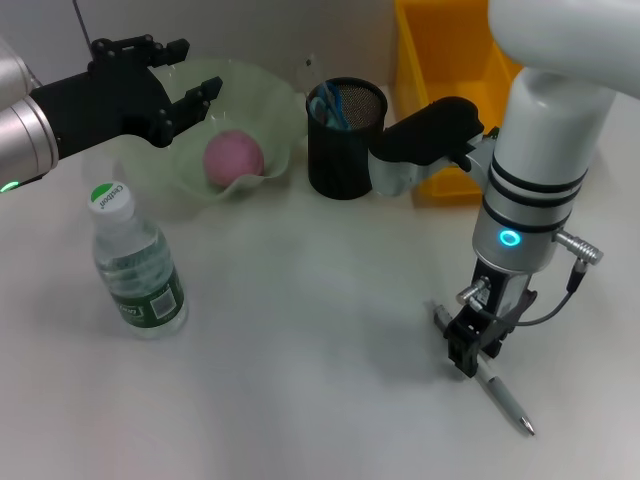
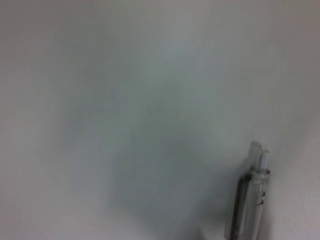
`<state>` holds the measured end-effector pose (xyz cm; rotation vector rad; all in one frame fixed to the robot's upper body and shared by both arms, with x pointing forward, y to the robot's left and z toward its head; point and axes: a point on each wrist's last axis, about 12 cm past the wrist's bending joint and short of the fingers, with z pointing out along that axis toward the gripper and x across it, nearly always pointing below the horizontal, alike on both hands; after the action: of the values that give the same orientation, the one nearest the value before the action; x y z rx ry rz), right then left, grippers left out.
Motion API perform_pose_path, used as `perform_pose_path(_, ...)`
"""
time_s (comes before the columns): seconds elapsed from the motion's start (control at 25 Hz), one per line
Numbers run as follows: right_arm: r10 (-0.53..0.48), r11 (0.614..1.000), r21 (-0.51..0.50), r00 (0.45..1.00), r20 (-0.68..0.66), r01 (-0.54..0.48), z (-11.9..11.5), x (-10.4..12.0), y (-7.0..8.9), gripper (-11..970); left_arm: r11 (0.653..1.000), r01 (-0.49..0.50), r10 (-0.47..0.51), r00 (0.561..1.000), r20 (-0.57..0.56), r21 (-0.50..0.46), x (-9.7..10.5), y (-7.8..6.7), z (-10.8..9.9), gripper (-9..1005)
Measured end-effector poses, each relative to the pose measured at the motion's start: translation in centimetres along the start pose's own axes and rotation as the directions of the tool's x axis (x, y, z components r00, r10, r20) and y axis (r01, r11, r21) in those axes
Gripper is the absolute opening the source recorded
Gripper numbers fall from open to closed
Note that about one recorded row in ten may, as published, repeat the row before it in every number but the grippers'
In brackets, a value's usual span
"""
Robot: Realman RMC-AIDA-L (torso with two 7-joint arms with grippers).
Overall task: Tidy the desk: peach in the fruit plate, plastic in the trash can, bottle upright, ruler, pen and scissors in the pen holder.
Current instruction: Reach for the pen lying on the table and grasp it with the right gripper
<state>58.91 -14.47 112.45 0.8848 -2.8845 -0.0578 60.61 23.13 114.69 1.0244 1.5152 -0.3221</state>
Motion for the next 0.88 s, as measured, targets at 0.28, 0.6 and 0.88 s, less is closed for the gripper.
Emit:
perform_pose_path(0.28,0.0,1.0,0.001,1.0,0.003,0.0,0.0,-0.04,0.0,332,1.0,0.001,-0.001,1.0,-0.001,0.0,0.03,-0.01,-0.02,500)
perform_pose_path(0.6,-0.001,1.0,0.002,1.0,0.004,0.001,-0.04,-0.11,0.02,324,1.0,0.001,-0.001,1.0,-0.001,-0.001,0.06,-0.02,-0.04,500)
perform_pose_path(0.88,0.0,1.0,0.002,1.0,0.005,0.0,0.01,-0.11,-0.01,315,1.0,-0.001,0.001,1.0,0.0,-0.002,0.02,0.0,-0.08,499)
